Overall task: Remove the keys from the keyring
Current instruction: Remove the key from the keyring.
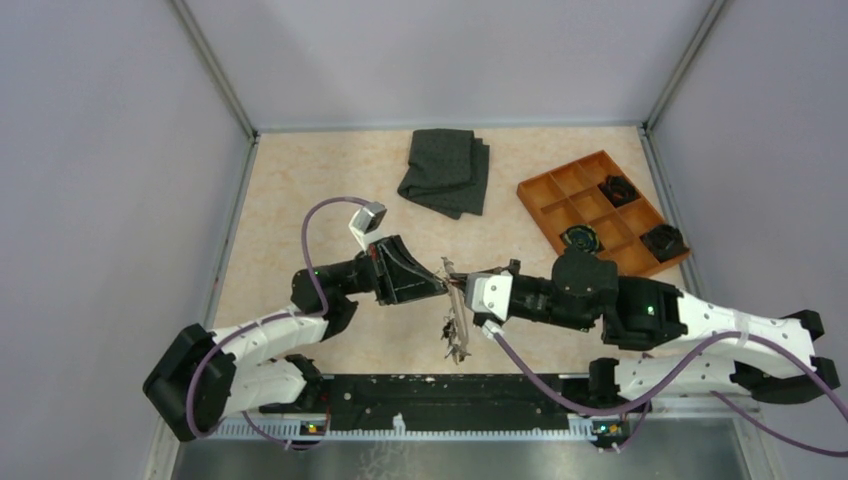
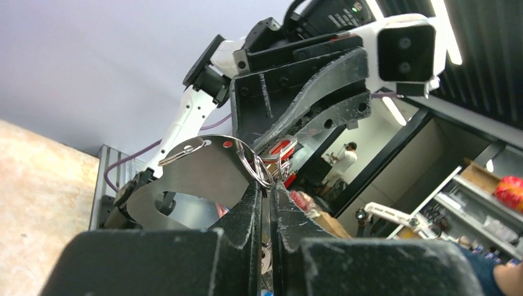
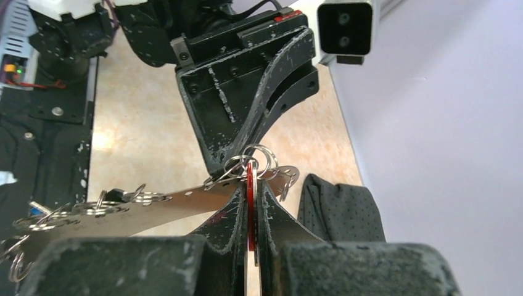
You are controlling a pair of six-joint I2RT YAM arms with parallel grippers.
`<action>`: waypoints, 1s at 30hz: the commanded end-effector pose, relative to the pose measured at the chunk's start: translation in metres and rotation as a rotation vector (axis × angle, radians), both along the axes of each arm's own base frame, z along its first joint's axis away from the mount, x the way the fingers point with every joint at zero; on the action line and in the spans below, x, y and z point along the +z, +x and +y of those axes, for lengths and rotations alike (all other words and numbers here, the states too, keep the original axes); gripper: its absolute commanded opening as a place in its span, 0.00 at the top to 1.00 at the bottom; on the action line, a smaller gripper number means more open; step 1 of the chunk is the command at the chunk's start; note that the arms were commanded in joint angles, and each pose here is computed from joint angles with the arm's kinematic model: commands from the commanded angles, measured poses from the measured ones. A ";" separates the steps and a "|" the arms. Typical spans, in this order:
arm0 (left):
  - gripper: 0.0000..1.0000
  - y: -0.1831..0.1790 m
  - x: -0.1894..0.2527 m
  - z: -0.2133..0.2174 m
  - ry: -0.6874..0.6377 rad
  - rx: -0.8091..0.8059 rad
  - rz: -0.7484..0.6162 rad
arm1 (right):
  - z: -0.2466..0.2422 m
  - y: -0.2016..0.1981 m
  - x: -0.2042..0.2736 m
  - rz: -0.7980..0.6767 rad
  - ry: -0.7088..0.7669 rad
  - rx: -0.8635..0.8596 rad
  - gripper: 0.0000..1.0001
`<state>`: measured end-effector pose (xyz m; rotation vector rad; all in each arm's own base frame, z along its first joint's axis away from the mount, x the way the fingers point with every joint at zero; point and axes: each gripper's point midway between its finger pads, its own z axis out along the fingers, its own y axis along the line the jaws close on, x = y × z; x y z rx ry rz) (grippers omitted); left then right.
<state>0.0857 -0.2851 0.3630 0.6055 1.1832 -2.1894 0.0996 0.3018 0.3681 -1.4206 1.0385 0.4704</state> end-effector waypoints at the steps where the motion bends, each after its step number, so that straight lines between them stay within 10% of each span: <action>1: 1.00 -0.020 0.030 0.029 -0.215 -0.003 -0.086 | -0.003 0.017 0.004 -0.035 0.031 -0.086 1.00; 30: 1.00 0.028 0.010 0.049 -0.249 0.069 0.337 | -0.001 0.042 -0.031 -0.201 -0.077 -0.234 1.00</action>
